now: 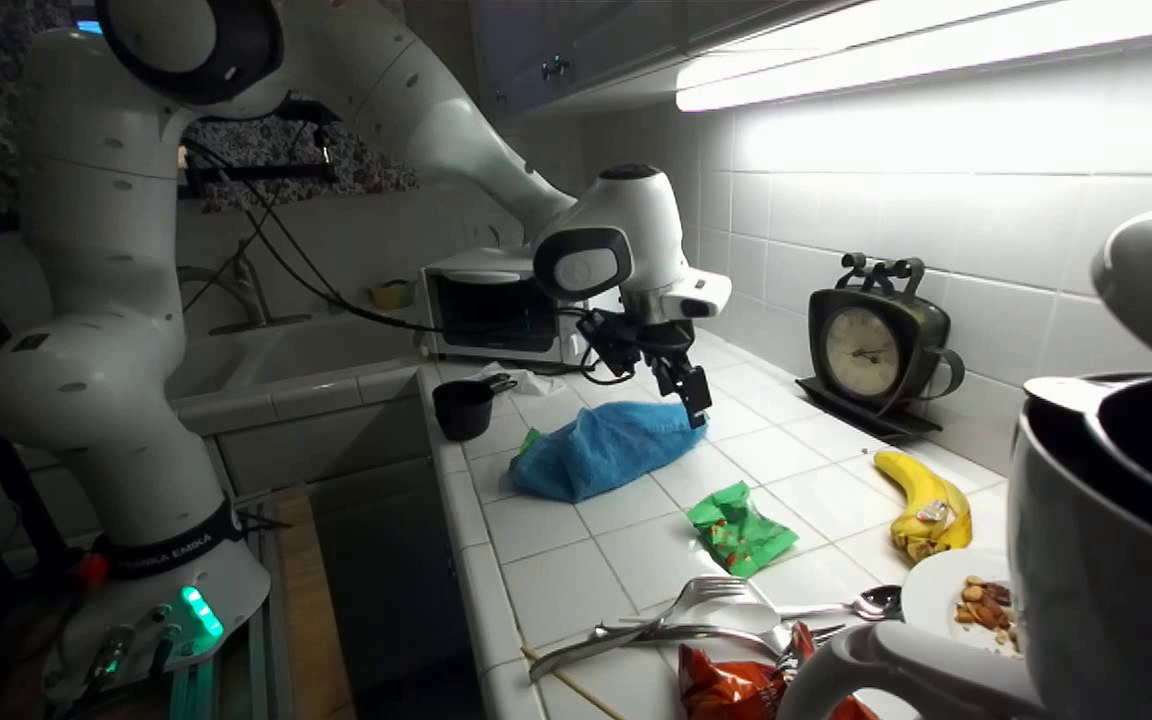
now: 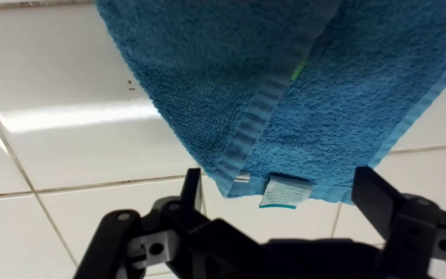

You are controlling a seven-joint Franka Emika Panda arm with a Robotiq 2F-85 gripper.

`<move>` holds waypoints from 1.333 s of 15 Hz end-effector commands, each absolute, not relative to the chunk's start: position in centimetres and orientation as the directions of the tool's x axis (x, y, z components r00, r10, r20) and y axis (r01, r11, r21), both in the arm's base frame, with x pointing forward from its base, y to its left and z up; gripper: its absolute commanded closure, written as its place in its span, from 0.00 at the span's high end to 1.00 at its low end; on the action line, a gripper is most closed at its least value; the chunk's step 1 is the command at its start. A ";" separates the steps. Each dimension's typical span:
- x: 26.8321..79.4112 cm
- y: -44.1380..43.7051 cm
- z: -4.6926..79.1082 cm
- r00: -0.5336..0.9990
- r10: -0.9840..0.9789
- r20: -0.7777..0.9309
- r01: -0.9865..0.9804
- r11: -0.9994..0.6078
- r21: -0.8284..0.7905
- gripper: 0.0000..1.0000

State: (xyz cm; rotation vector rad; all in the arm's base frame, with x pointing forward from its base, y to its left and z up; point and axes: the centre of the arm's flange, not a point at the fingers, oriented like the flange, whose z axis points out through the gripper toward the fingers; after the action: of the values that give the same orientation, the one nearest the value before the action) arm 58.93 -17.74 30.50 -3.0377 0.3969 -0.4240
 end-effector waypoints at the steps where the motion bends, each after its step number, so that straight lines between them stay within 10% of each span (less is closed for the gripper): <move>1: 60.3 -17.6 29.6 0.917 -0.294 0.268 -0.281 -0.956 -0.087 1.00; 10: 61.4 -15.9 27.7 0.935 -0.266 0.237 -0.249 -0.964 -0.099 0.96; 11: 61.4 -15.7 27.5 0.936 -0.263 0.234 -0.247 -0.964 -0.098 0.72; 13: 61.6 -15.6 27.4 0.939 -0.256 0.230 -0.240 -0.966 -0.098 0.71; 20: 61.7 -15.6 27.4 0.951 -0.244 0.189 -0.225 -0.967 -0.116 0.19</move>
State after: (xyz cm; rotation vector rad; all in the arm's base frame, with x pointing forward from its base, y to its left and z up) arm 60.88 -15.54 28.18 -3.0202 0.3851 -0.3705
